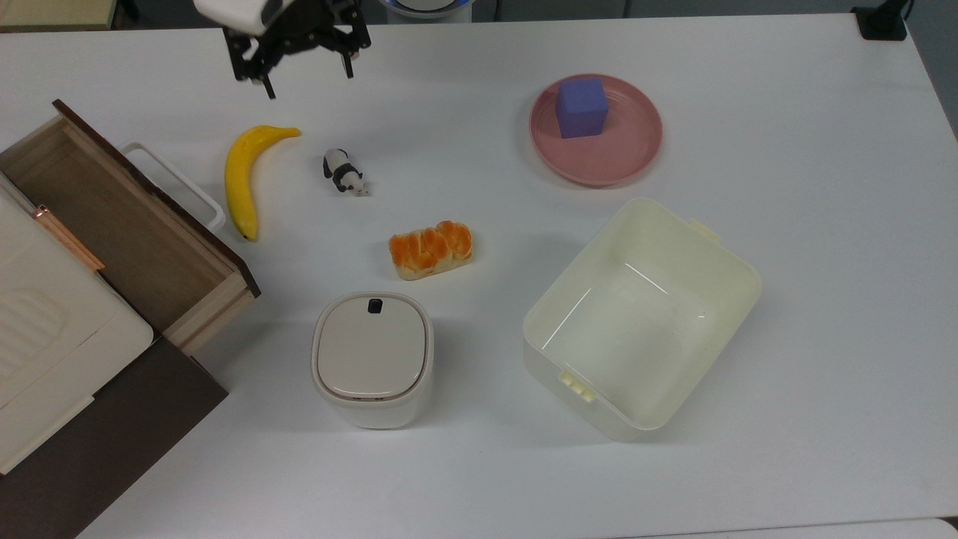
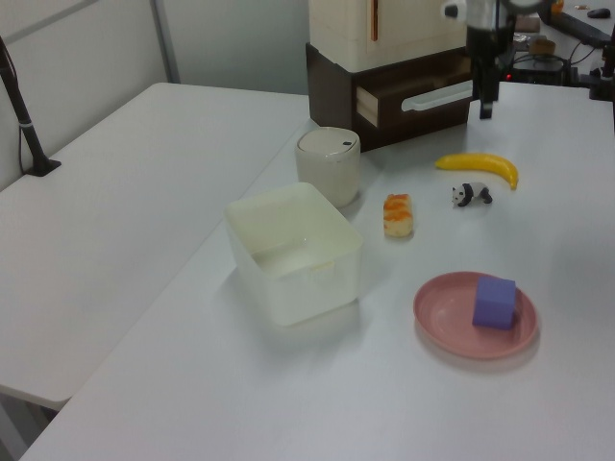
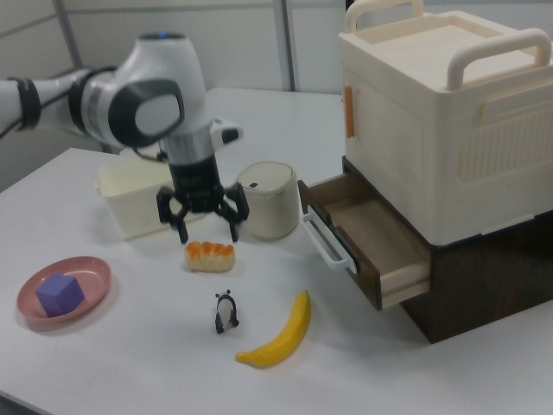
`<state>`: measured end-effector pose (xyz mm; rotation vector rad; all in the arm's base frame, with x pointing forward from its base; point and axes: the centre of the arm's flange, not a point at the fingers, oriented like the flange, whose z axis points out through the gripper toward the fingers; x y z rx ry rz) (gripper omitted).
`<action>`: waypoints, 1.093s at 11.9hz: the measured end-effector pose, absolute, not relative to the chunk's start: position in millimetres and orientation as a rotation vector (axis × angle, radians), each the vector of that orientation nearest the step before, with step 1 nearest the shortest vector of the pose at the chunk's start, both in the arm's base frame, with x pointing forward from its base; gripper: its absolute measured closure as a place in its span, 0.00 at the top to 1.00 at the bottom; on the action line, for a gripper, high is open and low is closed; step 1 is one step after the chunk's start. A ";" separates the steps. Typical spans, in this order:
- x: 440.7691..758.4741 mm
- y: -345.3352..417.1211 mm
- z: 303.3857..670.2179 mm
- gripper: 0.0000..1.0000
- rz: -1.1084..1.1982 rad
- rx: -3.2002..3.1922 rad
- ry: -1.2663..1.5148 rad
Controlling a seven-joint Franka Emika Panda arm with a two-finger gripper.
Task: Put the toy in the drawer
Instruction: 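Lower the gripper onto the panda toy and close on it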
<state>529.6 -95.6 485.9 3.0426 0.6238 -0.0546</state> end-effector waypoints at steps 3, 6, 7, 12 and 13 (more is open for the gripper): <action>519.1 -93.5 435.2 1.00 -0.096 3.016 0.717; 518.9 -91.2 393.1 1.00 -0.095 2.995 0.744; 521.3 -90.7 380.1 1.00 -0.099 2.992 0.749; 530.3 -89.0 331.3 0.93 -0.167 2.982 0.776; 531.3 -89.1 328.2 0.88 -0.169 2.977 0.779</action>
